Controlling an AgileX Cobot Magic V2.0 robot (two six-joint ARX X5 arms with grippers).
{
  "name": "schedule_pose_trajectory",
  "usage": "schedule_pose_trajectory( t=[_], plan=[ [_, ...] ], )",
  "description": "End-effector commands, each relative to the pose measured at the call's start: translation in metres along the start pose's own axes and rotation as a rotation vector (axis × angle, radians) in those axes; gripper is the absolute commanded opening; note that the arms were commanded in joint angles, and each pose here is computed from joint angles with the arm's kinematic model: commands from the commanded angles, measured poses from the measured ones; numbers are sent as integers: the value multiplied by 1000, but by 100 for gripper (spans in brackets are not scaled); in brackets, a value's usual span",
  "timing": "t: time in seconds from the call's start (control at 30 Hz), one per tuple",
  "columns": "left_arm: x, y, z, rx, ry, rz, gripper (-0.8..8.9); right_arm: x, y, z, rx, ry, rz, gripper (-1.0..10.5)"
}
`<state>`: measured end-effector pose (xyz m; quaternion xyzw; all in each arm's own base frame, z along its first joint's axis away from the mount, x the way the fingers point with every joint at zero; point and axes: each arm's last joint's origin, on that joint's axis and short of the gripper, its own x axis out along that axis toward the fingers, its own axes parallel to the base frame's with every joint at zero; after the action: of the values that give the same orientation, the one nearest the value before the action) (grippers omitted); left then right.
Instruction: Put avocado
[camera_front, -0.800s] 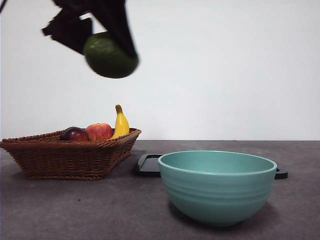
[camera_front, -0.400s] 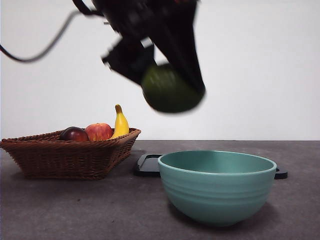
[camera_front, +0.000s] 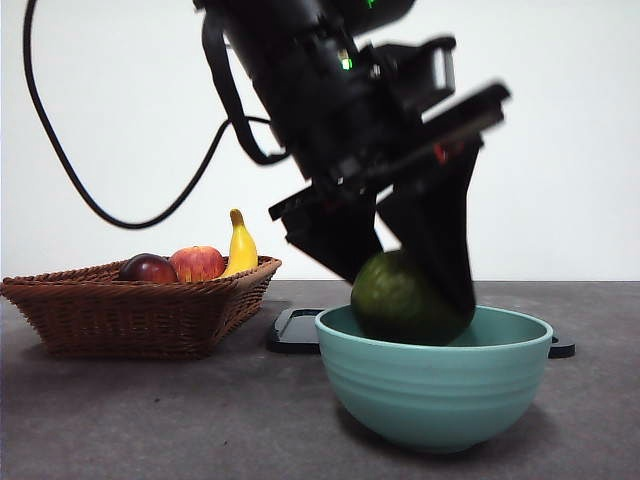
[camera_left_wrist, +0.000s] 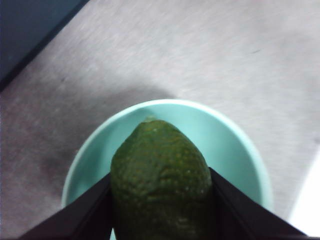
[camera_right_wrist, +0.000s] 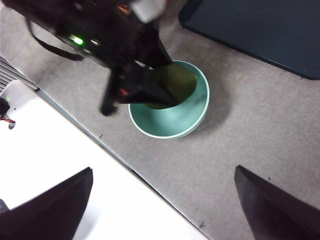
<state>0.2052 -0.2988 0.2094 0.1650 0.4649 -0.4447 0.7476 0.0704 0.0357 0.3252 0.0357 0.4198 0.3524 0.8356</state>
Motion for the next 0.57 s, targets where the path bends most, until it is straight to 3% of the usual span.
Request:
schedule_pose_trajectory(
  t=[0.03,0.23,0.4,0.57],
  plan=[
    [11,-4,2,27,7,0,176,-3,2,4,-6,-17,2,454],
    [23,-4,-1,45,34,-1,187,-3,2,4,-6,-17,2,454],
    [30,-7,-3,52,57,-6,285,-3,2,4,-6,-17,2,454],
    [31,-10,-4,55,58,-9,319,-3,2,4,-6,-17,2,454]
  ],
)
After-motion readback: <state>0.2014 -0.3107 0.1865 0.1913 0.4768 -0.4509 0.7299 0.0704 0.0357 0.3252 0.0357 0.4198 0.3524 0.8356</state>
